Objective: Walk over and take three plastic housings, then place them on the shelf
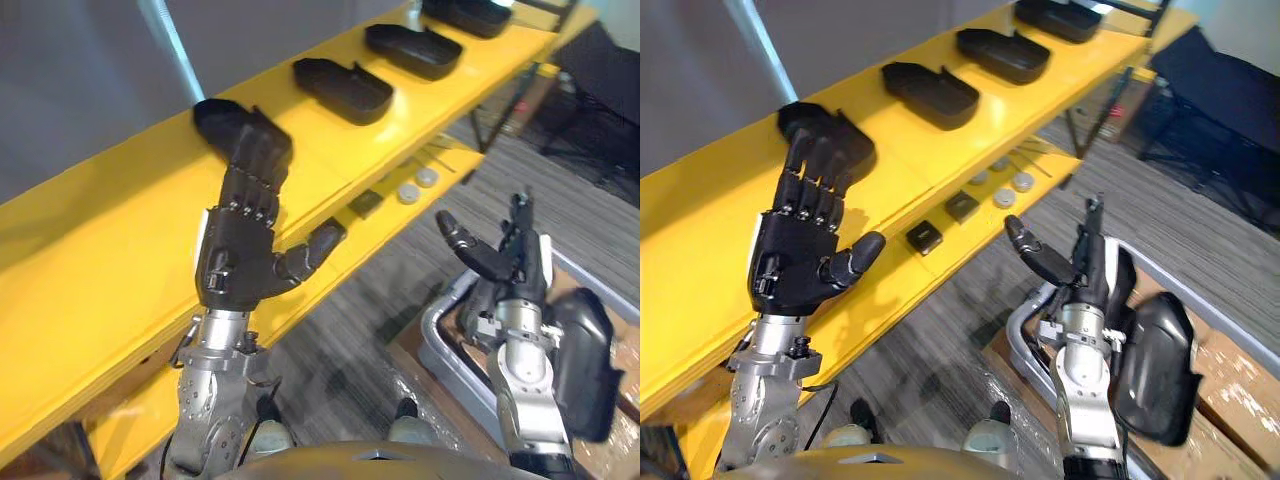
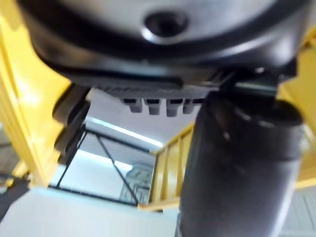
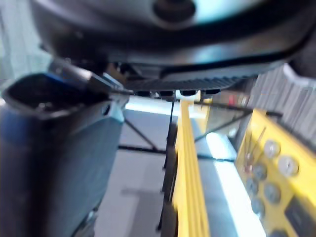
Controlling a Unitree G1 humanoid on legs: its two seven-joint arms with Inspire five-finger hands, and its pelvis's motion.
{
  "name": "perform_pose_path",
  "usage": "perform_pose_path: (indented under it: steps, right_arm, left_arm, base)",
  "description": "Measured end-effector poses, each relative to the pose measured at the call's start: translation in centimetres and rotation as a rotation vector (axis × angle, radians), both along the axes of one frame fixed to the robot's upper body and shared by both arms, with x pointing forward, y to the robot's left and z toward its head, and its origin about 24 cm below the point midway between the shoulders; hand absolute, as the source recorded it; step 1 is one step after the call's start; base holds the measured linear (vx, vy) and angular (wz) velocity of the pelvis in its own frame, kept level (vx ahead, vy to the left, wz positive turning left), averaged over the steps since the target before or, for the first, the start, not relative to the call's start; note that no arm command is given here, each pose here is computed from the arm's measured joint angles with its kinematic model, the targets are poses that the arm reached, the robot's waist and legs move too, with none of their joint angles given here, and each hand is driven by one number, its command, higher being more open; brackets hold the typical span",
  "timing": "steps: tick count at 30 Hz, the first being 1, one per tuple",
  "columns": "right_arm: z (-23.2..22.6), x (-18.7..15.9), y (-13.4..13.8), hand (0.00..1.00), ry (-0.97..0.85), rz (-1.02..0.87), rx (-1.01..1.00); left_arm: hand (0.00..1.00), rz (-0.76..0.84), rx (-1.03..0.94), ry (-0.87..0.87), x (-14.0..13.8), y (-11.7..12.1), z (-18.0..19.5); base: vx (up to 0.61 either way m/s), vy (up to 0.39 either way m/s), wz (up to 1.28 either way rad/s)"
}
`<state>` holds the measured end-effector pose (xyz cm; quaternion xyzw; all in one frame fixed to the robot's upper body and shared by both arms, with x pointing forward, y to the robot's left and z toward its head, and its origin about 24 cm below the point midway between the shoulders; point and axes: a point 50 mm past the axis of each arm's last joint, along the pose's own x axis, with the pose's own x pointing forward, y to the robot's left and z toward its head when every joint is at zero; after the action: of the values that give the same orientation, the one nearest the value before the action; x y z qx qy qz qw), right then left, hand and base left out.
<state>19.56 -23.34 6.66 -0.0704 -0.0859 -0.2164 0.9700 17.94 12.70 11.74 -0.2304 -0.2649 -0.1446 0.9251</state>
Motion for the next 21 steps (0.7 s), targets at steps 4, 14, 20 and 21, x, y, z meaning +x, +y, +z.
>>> perform_pose_path:
  steps: [4, 14, 20, 21]
  right_arm:
    - [0.7, -2.6, -1.4, 1.0, -0.009, -0.069, -0.033]
    - [1.5, -2.8, -0.1, 1.0, -0.037, 0.087, -0.066]
    - [-0.8, 2.0, 2.5, 1.0, 0.022, 0.259, 0.003]
    - [-1.3, 2.0, 2.3, 1.0, 0.042, 0.239, 0.022]
  left_arm:
    - [1.0, -0.058, -0.008, 0.001, 0.3, -1.3, 0.1]
    - [1.0, 0.054, -0.015, 0.081, 1.8, -1.1, -0.2]
    - [1.0, 0.081, -0.004, 0.164, 1.4, -0.6, -1.5]
    - [1.0, 0.07, 0.002, 0.16, 1.4, -0.6, -1.5]
  base:
    - [0.04, -0.015, -0.91]
    - [-0.02, -0.02, -0.74]
    - [0.02, 0.051, -0.13]
    - [-0.01, 0.077, 0.59]
